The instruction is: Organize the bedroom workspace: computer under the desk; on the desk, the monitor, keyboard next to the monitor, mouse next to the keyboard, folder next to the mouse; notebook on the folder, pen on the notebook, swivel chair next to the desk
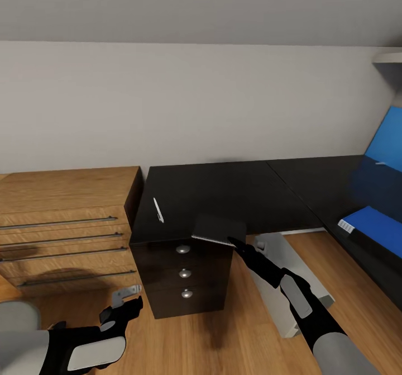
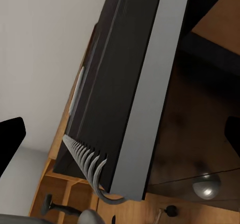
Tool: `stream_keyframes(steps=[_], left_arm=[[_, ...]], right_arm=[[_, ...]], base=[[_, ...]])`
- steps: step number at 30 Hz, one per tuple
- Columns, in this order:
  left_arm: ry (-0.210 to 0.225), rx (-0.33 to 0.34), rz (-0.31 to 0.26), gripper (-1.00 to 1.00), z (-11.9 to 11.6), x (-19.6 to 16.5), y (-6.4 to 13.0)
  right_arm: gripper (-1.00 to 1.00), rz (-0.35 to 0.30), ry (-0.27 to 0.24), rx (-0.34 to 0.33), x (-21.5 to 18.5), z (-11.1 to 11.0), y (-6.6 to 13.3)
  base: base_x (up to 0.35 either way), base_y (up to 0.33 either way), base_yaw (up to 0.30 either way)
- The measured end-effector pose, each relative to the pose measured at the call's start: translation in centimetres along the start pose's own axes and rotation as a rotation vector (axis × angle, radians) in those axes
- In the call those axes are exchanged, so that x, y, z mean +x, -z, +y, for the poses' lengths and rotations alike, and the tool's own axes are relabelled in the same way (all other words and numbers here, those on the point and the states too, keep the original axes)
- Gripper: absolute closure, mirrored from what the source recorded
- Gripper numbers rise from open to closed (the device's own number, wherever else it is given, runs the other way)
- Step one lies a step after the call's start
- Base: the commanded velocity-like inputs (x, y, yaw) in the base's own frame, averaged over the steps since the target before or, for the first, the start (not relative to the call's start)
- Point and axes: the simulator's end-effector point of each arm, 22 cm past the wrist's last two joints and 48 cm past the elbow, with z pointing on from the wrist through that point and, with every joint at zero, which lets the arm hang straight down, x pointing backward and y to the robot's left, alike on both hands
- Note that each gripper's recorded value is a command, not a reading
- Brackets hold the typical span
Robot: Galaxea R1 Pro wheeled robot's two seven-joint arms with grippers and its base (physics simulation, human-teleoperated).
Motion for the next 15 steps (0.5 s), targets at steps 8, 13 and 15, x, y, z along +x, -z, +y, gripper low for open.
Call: stream_keyframes(steps=[8, 13, 15], left_arm=[[-0.002, 0.001, 0.001, -1.0, -0.04, 0.06, 0.02], [-0.002, 0.001, 0.001, -1.0, -0.07, 0.07, 0.03], [-0.002, 0.001, 0.001, -1.0, -0.08, 0.08, 0.03]], right_arm=[[-1.0, 0.0, 0.001, 0.0, 0.01, 0.0, 0.0], [-1.0, -0.008, 0.007, 0.0, -0.17, 0.0, 0.0], [-1.0, -0.017, 0.014, 0.0, -0.38, -0.01, 0.01]], base=[[0.0, 0.0, 0.0], [0.0, 0.0, 0.0], [0.0, 0.0, 0.0]])
